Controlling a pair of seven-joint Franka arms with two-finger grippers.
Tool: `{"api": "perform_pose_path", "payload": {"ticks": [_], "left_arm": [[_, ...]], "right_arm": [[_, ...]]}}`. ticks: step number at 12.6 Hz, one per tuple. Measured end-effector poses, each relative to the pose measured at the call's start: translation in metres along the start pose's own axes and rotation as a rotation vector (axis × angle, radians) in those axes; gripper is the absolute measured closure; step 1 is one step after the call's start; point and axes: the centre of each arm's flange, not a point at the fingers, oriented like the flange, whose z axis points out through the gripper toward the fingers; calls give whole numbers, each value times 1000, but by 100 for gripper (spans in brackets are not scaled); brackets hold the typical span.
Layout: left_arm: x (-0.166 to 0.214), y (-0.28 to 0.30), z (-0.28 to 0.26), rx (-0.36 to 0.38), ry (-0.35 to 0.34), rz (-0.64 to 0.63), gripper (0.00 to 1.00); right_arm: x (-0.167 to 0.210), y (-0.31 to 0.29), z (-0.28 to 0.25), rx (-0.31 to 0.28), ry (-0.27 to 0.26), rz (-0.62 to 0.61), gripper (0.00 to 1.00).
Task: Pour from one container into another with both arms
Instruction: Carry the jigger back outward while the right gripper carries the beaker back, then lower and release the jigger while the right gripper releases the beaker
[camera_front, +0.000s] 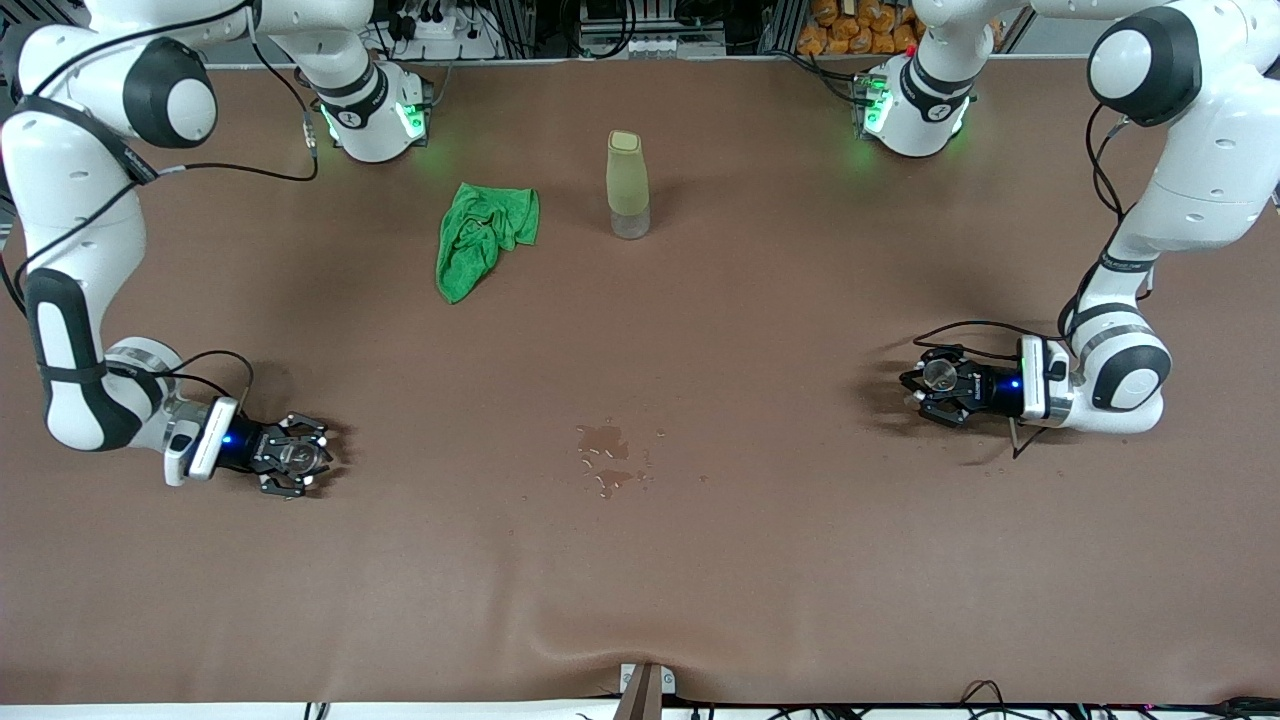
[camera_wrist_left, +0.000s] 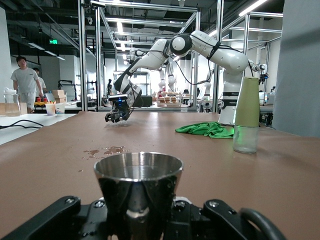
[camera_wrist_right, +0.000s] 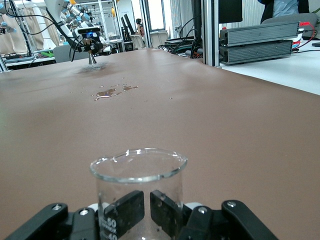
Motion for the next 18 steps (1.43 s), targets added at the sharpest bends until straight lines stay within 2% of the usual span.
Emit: {"api": "perform_pose_path", "payload": {"ticks": [5, 6, 8, 10, 12, 13, 15, 16, 17, 18], "left_arm": [[-18, 12, -19, 41, 16, 4, 91], [-19, 13, -20, 44, 17, 3, 91], [-21, 14, -19, 44, 20, -2, 91], [-24, 15, -19, 44, 22, -5, 91], [-26, 16, -18, 44, 24, -8, 74], [-26, 16, -19, 46, 25, -10, 63], [-26, 16, -29, 57, 12, -17, 37], [-26, 17, -37, 66, 1, -20, 31], [-26, 18, -43, 73, -6, -21, 30], [-26, 18, -46, 76, -9, -29, 23]], "right_arm": [[-6, 1, 0, -2, -3, -15, 86], [-7, 1, -1, -3, -3, -16, 80], [-7, 2, -1, -4, -3, -18, 58], [-7, 3, -2, -5, -3, -19, 31], [-4, 5, -3, -5, -1, -24, 7], [0, 8, -4, -6, 0, -24, 0], [16, 15, -10, 2, -13, 10, 0], [26, 17, -13, 11, -18, 36, 0], [36, 18, -14, 25, -13, 65, 0], [47, 19, -16, 38, -12, 90, 0]]}}
